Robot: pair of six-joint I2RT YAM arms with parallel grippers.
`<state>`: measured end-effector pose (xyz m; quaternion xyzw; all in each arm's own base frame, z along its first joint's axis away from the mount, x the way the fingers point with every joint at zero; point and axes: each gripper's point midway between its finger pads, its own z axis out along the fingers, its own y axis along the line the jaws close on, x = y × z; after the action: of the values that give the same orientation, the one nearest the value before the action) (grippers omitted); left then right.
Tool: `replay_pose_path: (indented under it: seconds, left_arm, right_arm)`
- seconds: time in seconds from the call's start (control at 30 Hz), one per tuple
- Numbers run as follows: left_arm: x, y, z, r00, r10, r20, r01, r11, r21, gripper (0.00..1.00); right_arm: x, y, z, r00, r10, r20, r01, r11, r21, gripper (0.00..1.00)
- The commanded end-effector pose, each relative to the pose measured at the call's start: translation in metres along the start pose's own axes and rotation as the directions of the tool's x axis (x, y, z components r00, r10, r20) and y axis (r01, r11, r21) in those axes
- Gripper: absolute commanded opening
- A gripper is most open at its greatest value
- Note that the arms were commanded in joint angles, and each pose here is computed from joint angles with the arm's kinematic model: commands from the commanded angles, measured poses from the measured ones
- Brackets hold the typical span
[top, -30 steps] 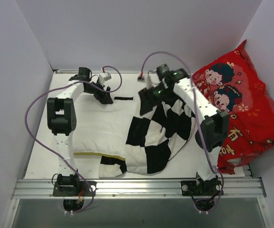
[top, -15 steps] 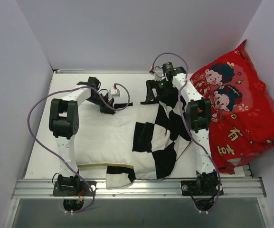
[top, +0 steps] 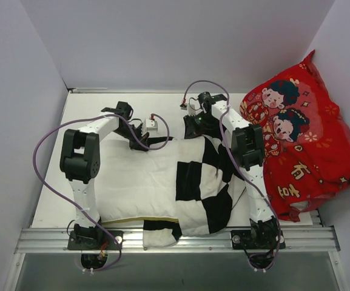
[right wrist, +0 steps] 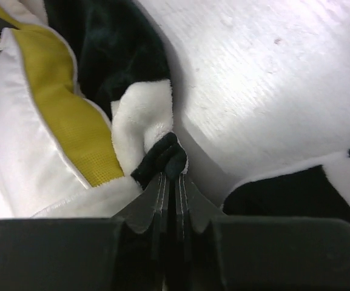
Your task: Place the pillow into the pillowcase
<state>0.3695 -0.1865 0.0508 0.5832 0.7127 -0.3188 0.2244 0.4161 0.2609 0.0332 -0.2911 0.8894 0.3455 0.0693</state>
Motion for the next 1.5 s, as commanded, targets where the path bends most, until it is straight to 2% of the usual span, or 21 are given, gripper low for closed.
replay_pose_path:
  seconds: [0.0, 0.13, 0.27, 0.43, 0.6, 0.73, 0.8, 0.97, 1.07, 1.13, 1.2, 1.27, 1.3, 1.33, 1.4, 1.43, 1.47]
  left_arm:
    - [-0.042, 0.007, -0.019, 0.989, 0.127, 0.071, -0.122, 0.99, -0.066, 0.0]
    - [-0.076, -0.004, -0.025, 0.97, 0.215, 0.113, -0.205, 0.974, -0.093, 0.0]
    - [-0.112, -0.023, -0.033, 0.933, 0.33, 0.145, -0.312, 0.941, -0.131, 0.0]
    - [-0.146, -0.051, -0.036, 0.878, 0.443, 0.184, -0.419, 0.895, -0.156, 0.0]
    - [-0.155, -0.075, -0.032, 0.848, 0.491, 0.2, -0.468, 0.871, -0.153, 0.0]
    - [-0.153, -0.092, -0.026, 0.837, 0.508, 0.203, -0.488, 0.861, -0.144, 0.0]
    - [-0.151, -0.096, -0.023, 0.836, 0.51, 0.202, -0.488, 0.86, -0.149, 0.0]
    - [-0.148, -0.096, -0.027, 0.844, 0.498, 0.198, -0.464, 0.864, -0.195, 0.0]
    - [-0.144, -0.091, -0.04, 0.852, 0.485, 0.198, -0.434, 0.865, -0.251, 0.0]
    - [-0.133, -0.077, -0.058, 0.884, 0.418, 0.21, -0.35, 0.889, -0.297, 0.0]
    - [-0.112, -0.054, -0.08, 0.916, 0.339, 0.216, -0.253, 0.903, -0.347, 0.0]
    - [-0.091, -0.042, -0.093, 0.936, 0.282, 0.213, -0.188, 0.908, -0.374, 0.0]
    - [-0.068, -0.029, -0.106, 0.951, 0.231, 0.204, -0.132, 0.905, -0.404, 0.0]
    - [-0.055, -0.023, -0.109, 0.955, 0.236, 0.182, -0.144, 0.899, -0.413, 0.0]
    - [-0.026, -0.016, -0.113, 0.972, 0.192, 0.137, -0.119, 0.901, -0.417, 0.0]
    - [-0.006, -0.007, -0.114, 0.979, 0.17, 0.113, -0.108, 0.901, -0.42, 0.0]
    - [0.004, -0.002, -0.115, 0.985, 0.148, 0.092, -0.096, 0.9, -0.424, 0.0]
  right_arm:
    - [-0.016, 0.065, -0.025, 0.998, -0.054, 0.046, 0.06, 0.986, -0.154, 0.0]
    - [-0.045, 0.102, -0.035, 0.989, -0.084, 0.12, 0.106, 0.977, -0.185, 0.0]
    - [-0.079, 0.129, -0.051, 0.961, -0.104, 0.255, 0.153, 0.971, -0.184, 0.0]
    - [-0.105, 0.153, -0.06, 0.943, -0.047, 0.329, 0.124, 0.968, -0.218, 0.0]
    - [-0.127, 0.176, -0.07, 0.918, 0.012, 0.396, 0.092, 0.966, -0.241, 0.0]
    - [-0.149, 0.192, -0.085, 0.876, 0.081, 0.476, 0.054, 0.963, -0.265, 0.0]
    - [-0.15, 0.211, -0.09, 0.866, 0.131, 0.483, 0.018, 0.956, -0.291, 0.0]
    - [-0.15, 0.243, -0.096, 0.825, 0.126, 0.551, 0.029, 0.964, -0.264, 0.0]
    - [-0.172, 0.256, -0.106, 0.776, 0.098, 0.623, 0.068, 0.969, -0.238, 0.0]
    - [-0.191, 0.257, -0.108, 0.738, 0.095, 0.668, 0.079, 0.971, -0.225, 0.0]
    - [-0.201, 0.257, -0.101, 0.728, 0.096, 0.679, 0.083, 0.971, -0.226, 0.0]
    - [-0.205, 0.253, -0.077, 0.74, 0.096, 0.665, 0.078, 0.971, -0.226, 0.0]
    - [-0.205, 0.251, -0.07, 0.744, 0.101, 0.66, 0.068, 0.972, -0.226, 0.0]
    - [-0.203, 0.245, -0.056, 0.758, 0.114, 0.642, 0.053, 0.971, -0.235, 0.0]
    - [-0.202, 0.238, -0.046, 0.769, 0.118, 0.629, 0.045, 0.97, -0.238, 0.37]
    - [-0.203, 0.232, -0.048, 0.766, 0.103, 0.634, 0.053, 0.974, -0.222, 0.52]
    - [-0.206, 0.215, -0.056, 0.754, 0.098, 0.649, 0.042, 0.98, -0.196, 0.74]
